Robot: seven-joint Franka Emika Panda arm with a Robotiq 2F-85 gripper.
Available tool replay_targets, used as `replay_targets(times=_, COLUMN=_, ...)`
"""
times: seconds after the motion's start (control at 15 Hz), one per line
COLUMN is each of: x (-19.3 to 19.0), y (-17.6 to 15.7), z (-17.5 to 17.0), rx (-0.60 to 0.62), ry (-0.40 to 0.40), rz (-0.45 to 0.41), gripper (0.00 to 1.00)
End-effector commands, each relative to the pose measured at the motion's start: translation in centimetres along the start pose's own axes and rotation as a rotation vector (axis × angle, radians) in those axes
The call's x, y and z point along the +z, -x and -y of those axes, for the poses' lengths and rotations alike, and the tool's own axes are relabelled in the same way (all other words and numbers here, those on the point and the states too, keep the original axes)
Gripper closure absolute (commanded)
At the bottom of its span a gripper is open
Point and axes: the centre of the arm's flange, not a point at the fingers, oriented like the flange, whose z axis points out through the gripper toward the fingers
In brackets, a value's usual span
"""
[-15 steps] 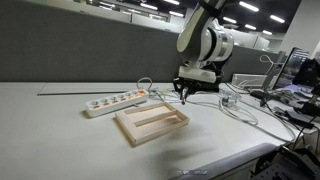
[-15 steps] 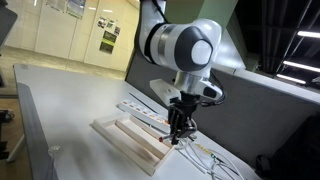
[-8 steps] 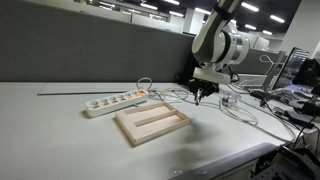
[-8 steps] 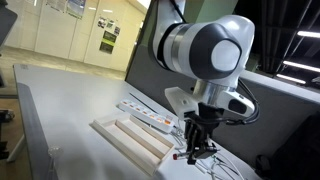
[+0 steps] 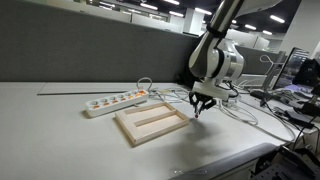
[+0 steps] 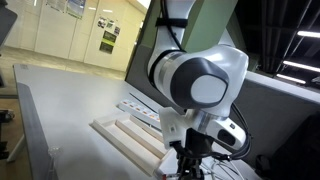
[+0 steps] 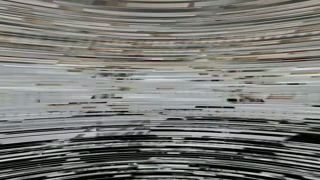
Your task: Remove the silver object from the box and put it on the table
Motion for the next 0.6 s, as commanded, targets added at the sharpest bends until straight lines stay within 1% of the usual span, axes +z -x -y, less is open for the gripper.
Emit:
replay_targets(times=0.0, x=2.77, y=-0.62, z=0.3, rx=0.002, ry=-0.019, rz=0.018, gripper=0.93)
replay_targets(times=0.2, x=3.63, y=-0.5, z=0.6, rx=-0.001, ry=-0.028, rz=0.031, gripper=0.93)
replay_targets(times=0.53, x=3.66, y=-1.0, z=0.66, rx=0.001, ry=-0.041, rz=0.034, gripper=0.93)
